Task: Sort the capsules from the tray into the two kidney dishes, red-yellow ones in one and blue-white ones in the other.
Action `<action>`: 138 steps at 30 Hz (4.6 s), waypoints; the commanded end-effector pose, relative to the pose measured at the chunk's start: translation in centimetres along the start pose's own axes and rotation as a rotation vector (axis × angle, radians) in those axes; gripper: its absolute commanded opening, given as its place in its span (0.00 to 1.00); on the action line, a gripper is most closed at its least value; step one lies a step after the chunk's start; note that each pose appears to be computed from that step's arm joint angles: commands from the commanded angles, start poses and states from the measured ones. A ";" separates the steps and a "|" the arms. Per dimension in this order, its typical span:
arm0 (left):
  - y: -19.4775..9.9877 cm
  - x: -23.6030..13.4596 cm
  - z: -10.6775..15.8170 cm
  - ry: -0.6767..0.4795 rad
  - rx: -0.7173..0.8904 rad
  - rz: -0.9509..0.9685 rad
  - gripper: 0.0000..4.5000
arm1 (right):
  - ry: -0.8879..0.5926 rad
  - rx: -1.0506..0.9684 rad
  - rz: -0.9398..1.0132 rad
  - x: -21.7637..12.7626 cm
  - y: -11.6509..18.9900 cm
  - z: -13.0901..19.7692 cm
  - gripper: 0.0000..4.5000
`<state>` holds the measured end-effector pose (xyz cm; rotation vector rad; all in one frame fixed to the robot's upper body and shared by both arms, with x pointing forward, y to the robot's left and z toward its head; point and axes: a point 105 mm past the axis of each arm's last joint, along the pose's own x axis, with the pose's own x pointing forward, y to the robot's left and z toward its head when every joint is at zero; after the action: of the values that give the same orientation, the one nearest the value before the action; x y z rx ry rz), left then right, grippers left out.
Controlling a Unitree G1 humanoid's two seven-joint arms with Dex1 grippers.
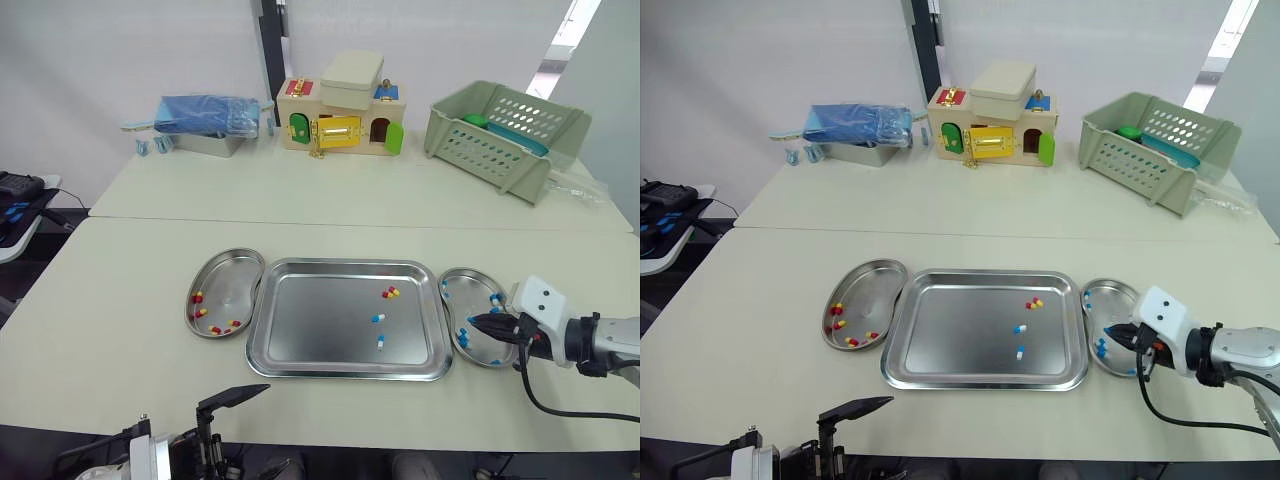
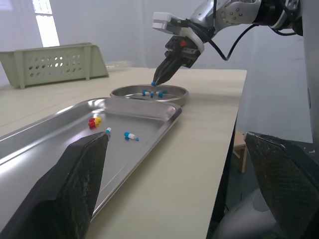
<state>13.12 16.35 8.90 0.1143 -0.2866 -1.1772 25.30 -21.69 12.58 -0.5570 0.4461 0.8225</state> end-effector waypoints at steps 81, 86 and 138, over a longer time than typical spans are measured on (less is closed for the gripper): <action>0.9 -1.1 0.3 0.155 -0.030 0.150 1.00 | -0.177 -0.060 0.319 -2.0 0.7 7.0 0.99; 0.1 -0.6 0.1 0.130 -0.026 0.161 1.00 | -0.171 -0.100 0.380 -0.1 2.5 8.3 0.99; -0.7 -0.1 -0.2 0.082 -0.021 0.201 1.00 | 0.081 -0.229 0.343 10.8 7.3 5.3 0.14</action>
<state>12.64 16.43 7.88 0.1034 -0.1903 -0.9606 27.36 -8.31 9.13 -0.7454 0.5059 1.1797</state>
